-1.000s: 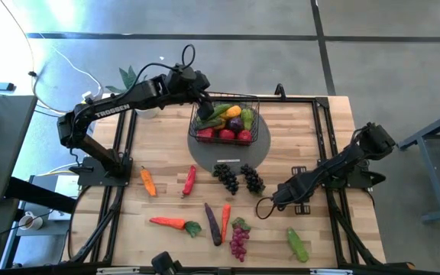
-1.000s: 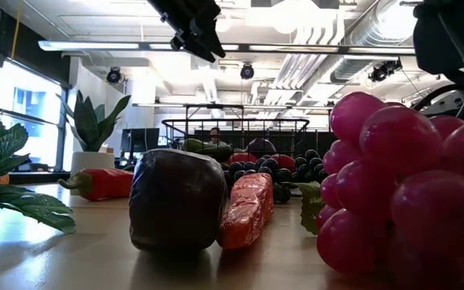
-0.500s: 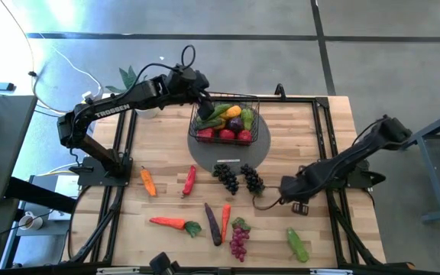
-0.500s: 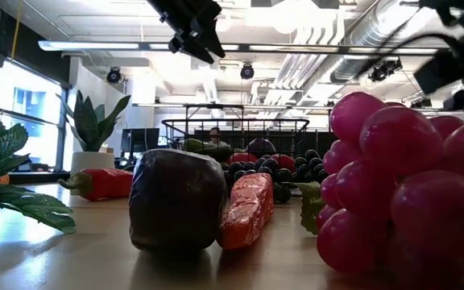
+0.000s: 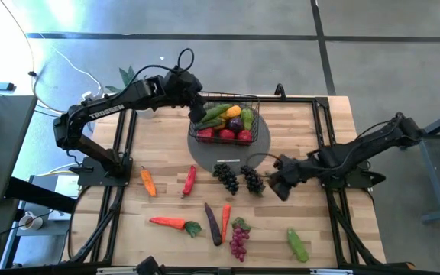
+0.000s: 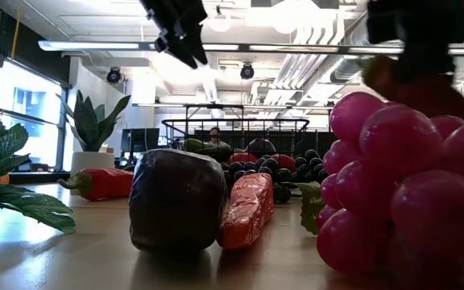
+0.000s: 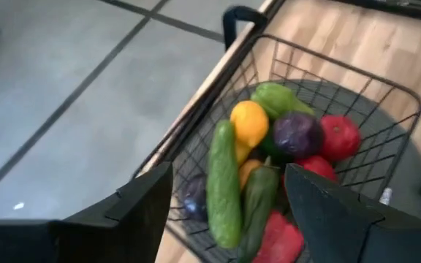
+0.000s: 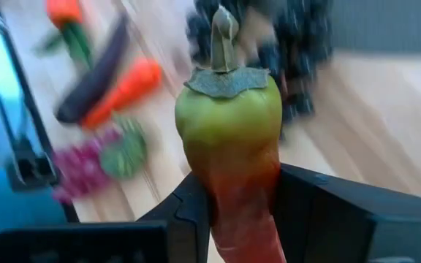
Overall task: Build produce basket
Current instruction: Put the green and red chilli pepper into the wire basket
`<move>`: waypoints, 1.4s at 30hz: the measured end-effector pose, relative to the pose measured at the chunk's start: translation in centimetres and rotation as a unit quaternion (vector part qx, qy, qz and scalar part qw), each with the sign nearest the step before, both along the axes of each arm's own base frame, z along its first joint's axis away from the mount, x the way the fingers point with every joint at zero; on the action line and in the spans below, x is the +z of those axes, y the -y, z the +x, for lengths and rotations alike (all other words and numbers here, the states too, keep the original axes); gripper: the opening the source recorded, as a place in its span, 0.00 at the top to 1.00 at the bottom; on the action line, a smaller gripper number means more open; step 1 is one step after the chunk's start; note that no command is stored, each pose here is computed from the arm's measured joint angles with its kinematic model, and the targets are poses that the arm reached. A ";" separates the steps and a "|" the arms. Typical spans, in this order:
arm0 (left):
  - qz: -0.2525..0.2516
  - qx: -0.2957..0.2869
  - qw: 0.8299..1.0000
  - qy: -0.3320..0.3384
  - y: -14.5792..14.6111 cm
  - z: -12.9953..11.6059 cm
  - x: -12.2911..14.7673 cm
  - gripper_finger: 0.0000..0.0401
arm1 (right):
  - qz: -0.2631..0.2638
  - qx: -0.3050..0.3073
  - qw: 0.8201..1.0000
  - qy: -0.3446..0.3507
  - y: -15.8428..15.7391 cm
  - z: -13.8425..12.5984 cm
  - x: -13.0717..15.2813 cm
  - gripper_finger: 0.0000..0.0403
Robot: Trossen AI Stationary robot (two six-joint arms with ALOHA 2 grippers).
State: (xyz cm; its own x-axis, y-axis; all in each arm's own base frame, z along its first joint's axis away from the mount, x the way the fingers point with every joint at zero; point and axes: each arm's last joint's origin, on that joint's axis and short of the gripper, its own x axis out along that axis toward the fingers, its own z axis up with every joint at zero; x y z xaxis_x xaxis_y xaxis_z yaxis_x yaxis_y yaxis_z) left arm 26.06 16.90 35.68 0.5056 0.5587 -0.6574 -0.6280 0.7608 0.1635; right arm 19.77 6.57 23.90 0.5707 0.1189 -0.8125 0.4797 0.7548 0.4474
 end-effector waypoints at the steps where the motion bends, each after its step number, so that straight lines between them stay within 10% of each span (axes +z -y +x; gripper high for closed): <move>1: 0.006 0.003 1.000 -0.002 0.1 -0.2 0.2 0.37 | 0.000 -0.004 1.000 0.015 0.2 0.3 0.2 0.79; 11: 0.063 0.013 0.998 -0.018 0.9 -2.1 2.1 0.37 | -0.034 -0.072 0.981 0.178 3.5 3.4 2.2 0.79; 23: 0.035 0.036 0.993 -0.112 0.4 -4.6 1.3 0.37 | -0.145 -0.157 0.898 0.384 7.9 5.5 6.3 0.79; 42: -0.002 0.023 0.992 -0.124 -0.3 -5.6 0.9 0.37 | -0.295 -0.178 0.874 0.343 12.3 14.8 7.8 0.79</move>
State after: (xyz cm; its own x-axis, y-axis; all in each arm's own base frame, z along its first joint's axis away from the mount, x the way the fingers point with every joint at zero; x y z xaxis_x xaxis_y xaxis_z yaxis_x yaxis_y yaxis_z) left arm 20.43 17.17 36.54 0.3015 0.5742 -0.7611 -0.6037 0.7329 0.3137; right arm 34.56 -5.76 31.72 0.8630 -0.4895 -0.1247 0.5028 0.8089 0.3049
